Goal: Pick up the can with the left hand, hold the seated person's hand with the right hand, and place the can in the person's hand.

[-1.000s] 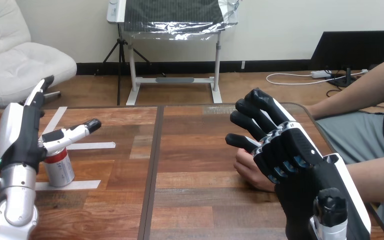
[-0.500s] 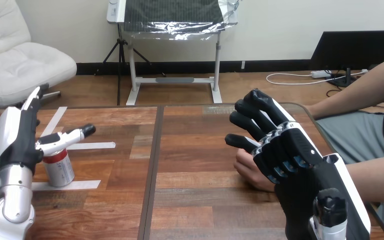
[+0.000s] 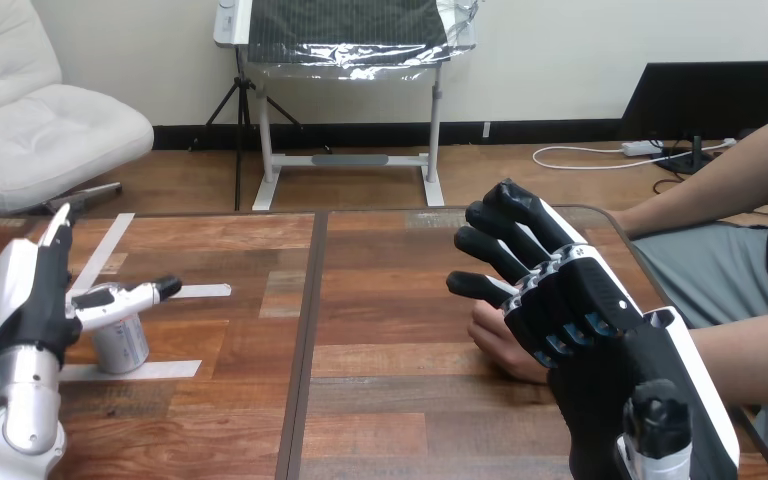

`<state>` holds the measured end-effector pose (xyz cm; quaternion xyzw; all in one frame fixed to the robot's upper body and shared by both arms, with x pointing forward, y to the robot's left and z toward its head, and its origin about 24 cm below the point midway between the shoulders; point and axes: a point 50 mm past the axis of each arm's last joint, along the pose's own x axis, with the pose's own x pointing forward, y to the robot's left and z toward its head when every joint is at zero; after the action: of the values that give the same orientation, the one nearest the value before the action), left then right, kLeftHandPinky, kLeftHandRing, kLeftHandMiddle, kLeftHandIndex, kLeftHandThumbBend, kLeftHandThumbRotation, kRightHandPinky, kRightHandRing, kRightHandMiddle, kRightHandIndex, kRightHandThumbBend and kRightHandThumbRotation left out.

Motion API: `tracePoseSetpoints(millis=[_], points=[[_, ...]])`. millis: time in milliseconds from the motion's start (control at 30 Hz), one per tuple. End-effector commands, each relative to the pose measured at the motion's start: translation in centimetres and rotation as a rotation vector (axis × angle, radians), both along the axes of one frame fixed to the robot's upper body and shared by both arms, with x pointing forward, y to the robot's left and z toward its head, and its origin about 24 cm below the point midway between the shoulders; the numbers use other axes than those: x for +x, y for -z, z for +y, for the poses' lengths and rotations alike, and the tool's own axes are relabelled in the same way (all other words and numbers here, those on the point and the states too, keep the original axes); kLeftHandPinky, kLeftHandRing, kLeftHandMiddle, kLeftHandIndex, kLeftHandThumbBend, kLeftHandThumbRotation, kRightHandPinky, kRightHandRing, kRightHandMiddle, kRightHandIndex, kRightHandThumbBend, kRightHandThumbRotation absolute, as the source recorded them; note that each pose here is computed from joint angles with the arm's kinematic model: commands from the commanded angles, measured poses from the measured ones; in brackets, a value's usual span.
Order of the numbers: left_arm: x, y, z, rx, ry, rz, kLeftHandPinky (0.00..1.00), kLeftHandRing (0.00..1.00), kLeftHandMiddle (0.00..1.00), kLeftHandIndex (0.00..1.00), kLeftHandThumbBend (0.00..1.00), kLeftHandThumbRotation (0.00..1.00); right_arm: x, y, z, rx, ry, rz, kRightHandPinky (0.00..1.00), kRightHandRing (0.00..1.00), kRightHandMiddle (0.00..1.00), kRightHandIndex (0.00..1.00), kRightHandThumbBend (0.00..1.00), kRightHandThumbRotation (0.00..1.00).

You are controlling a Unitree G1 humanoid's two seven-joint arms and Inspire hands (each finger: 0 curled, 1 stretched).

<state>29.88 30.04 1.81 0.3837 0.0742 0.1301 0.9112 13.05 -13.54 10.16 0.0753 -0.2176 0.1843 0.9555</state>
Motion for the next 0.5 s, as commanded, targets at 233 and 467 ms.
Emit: tracePoseSetpoints(millis=[233, 467], points=[[1.93, -2.17, 0.09, 0.070, 0.001, -0.030, 0.76, 0.89, 0.92, 0.93, 0.91, 0.36, 0.32, -0.90, -0.01, 0.020, 0.007, -0.070, 0.80, 0.88, 0.89, 0.90, 1.00, 0.88], [1.83, -1.73, 0.12, 0.068, -0.006, -0.003, 0.76, 0.89, 0.92, 0.93, 0.93, 0.37, 0.32, -0.94, 0.03, 0.018, 0.013, -0.076, 0.79, 0.87, 0.89, 0.89, 1.00, 0.88]])
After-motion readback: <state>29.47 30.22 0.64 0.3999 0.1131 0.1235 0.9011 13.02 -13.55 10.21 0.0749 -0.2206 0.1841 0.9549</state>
